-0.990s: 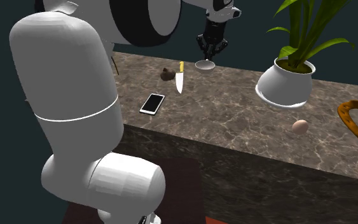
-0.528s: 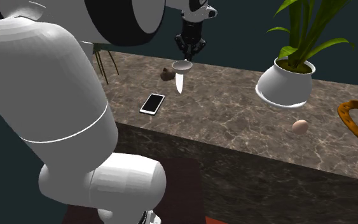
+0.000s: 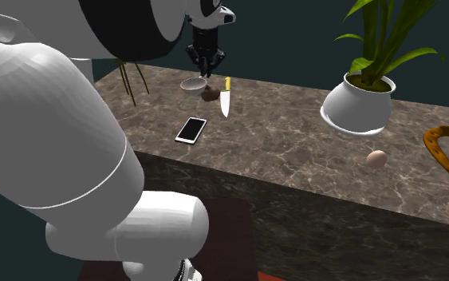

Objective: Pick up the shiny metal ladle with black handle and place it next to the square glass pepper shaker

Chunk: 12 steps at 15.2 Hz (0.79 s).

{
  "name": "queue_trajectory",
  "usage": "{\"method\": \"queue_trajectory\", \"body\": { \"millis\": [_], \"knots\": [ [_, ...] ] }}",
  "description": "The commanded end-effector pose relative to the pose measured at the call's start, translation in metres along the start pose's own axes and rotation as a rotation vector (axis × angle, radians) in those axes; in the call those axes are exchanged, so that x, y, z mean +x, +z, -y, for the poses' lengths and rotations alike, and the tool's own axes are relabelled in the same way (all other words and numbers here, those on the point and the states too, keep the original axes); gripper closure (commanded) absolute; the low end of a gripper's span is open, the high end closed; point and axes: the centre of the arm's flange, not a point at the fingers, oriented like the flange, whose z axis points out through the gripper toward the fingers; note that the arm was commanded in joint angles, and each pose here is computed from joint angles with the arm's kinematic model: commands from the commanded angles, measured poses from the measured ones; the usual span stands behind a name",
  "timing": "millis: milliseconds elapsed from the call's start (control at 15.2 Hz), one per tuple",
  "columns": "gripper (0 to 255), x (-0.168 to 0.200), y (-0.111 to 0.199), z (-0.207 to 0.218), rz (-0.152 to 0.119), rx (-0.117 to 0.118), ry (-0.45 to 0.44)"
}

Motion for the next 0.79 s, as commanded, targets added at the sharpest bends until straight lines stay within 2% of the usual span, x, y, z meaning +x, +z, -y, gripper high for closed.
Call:
{"method": "queue_trajectory", "body": {
  "millis": [0, 726],
  "knots": [
    [255, -0.010, 0.000, 0.023, 0.000, 0.000, 0.001],
    [255, -0.065, 0.007, 0.157, 0.000, 0.000, 0.001]
  ]
}}
